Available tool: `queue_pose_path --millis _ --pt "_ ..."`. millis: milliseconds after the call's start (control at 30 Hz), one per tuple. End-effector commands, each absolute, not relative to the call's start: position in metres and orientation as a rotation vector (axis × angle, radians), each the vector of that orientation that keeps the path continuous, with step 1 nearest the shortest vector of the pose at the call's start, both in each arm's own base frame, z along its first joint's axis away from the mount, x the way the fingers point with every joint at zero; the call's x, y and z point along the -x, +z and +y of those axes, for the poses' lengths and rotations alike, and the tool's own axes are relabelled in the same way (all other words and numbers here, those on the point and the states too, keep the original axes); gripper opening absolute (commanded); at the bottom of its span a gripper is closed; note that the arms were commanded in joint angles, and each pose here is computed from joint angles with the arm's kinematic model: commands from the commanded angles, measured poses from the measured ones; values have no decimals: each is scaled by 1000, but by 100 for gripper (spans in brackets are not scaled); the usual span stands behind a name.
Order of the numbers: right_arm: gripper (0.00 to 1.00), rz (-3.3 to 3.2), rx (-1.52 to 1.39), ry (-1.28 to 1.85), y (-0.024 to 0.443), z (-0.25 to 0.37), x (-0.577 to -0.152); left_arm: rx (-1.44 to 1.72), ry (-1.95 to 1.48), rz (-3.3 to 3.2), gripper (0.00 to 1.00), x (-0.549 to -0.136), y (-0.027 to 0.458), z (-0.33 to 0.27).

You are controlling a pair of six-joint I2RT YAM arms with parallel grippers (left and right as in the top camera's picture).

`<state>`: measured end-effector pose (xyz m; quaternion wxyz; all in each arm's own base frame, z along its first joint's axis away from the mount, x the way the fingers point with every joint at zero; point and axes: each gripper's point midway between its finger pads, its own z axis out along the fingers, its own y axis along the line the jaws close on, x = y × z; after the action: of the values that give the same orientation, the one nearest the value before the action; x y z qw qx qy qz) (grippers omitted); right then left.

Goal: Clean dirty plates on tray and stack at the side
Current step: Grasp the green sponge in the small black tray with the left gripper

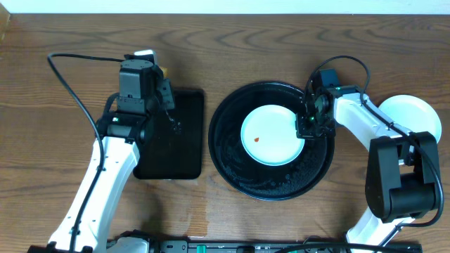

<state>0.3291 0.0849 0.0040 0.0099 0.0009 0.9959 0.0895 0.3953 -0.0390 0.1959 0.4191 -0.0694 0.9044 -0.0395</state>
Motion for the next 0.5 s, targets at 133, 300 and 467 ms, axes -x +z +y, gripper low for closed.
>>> queue_pose_path --millis 133,300,467 --pt "1 3129 25 163 -4 75 -322 176 -74 2163 8 -399 228 -32" --pt "1 3128 24 163 -4 75 -322 176 -78 2147 7 -401 231 -33" --pt "1 3128 25 163 -4 75 -322 176 -78 2147 8 -401 231 -33"
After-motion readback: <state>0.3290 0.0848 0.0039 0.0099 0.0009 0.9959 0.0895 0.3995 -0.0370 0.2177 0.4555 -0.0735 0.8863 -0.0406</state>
